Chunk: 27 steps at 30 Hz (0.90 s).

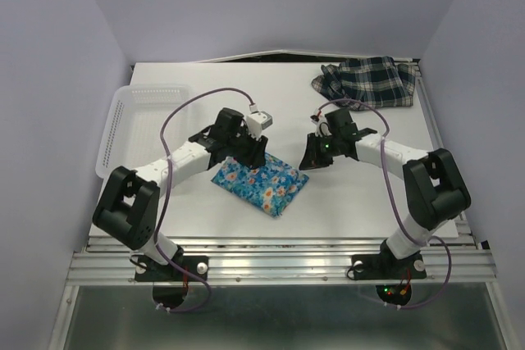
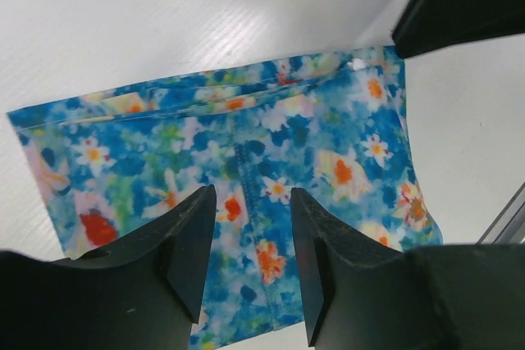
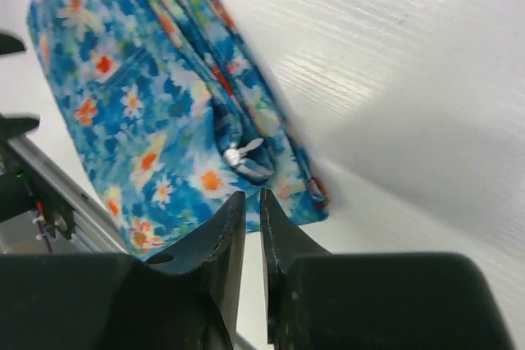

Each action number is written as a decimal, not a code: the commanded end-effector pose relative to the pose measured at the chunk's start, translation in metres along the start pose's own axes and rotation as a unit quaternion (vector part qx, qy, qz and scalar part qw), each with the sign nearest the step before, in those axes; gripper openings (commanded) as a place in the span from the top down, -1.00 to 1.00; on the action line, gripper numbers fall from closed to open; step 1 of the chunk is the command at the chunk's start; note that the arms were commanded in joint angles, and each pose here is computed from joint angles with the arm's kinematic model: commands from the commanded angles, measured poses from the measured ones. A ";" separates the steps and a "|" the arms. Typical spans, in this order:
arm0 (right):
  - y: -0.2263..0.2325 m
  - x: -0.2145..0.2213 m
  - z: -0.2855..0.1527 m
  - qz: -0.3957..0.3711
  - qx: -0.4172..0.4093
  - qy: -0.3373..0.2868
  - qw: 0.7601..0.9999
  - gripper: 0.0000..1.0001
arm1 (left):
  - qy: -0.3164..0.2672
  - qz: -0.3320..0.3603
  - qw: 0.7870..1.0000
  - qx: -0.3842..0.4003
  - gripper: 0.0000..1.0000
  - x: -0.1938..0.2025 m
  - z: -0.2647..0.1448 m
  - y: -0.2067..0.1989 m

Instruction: Fold and stack the skirts

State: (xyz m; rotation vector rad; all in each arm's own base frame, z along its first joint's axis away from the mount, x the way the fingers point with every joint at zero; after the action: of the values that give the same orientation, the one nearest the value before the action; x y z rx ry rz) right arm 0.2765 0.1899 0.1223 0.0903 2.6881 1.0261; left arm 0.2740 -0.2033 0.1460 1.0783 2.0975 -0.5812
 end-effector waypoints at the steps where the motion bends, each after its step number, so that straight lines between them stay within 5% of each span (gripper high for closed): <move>1: -0.012 -0.009 0.013 -0.013 0.028 -0.010 0.999 0.62 | -0.014 0.077 0.997 0.008 -0.06 -0.020 -0.004 -0.027; 16: -0.033 0.006 0.033 0.011 0.040 0.039 0.998 0.55 | 0.033 0.088 0.993 0.071 -0.05 -0.019 0.048 -0.068; 27: -0.031 0.005 0.034 0.012 0.032 0.043 0.998 0.57 | 0.026 0.099 0.990 0.094 0.65 -0.024 0.064 -0.081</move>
State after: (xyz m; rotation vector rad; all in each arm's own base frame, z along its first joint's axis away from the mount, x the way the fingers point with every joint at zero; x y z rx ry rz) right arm 0.2760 0.1883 0.0792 0.1196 2.8163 0.9735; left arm 0.2317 -0.2846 0.1057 1.4185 2.0821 -0.6367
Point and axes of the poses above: each gripper's point midway between its finger pads, its own z axis out along the fingers, its own y axis along the line the jaws close on, x = y × z, the point moved 7 cm from there along -z, back along the fingers, and after that the axes turned 14 degrees about z, right-handed, at the moved point
